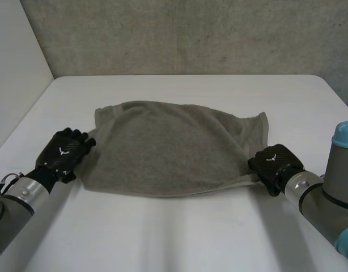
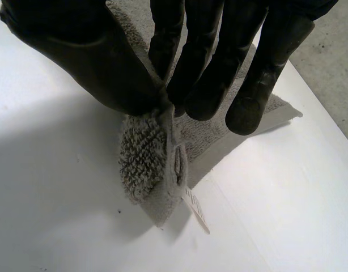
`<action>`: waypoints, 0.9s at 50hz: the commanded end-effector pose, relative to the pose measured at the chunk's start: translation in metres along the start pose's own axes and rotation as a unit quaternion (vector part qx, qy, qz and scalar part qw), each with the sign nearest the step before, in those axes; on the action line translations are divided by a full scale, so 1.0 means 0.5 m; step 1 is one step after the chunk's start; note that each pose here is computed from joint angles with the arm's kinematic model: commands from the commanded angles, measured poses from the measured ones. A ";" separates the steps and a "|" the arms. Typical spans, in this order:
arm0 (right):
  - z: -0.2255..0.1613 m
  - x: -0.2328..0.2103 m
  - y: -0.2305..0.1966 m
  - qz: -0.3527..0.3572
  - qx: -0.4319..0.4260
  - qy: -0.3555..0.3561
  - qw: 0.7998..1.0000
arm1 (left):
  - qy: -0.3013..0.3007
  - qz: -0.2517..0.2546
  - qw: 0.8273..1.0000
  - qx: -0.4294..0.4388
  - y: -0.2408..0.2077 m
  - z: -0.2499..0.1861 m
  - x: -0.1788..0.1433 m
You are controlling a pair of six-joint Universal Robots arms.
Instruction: Fold the towel.
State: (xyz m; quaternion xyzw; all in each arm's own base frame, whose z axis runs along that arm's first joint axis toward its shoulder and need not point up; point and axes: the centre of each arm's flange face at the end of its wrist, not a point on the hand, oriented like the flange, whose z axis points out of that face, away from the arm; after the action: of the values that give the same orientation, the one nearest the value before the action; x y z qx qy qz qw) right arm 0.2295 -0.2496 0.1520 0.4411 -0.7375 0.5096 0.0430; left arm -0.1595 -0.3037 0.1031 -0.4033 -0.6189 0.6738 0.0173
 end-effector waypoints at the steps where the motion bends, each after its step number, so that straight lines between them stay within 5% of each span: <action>1: 0.001 0.001 0.000 0.003 0.002 0.002 1.000 | 0.021 -0.005 1.000 0.010 -0.001 -0.004 0.009; 16: -0.008 0.054 -0.011 0.033 0.007 0.039 0.999 | 0.015 -0.015 1.000 0.007 -0.035 -0.021 -0.023; 25: -0.021 0.045 0.021 0.035 -0.046 -0.005 0.998 | 0.025 -0.088 0.995 -0.045 -0.049 -0.051 -0.029; 45: -0.018 0.019 0.090 0.060 -0.050 0.005 0.997 | -0.002 -0.150 0.986 -0.066 -0.037 -0.049 -0.037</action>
State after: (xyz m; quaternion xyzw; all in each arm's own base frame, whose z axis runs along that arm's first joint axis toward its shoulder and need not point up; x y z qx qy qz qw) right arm 0.1920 -0.2516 0.1353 0.3940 -0.7778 0.4878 0.0435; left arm -0.1423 -0.2886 0.1305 -0.3128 -0.7127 0.6224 0.0827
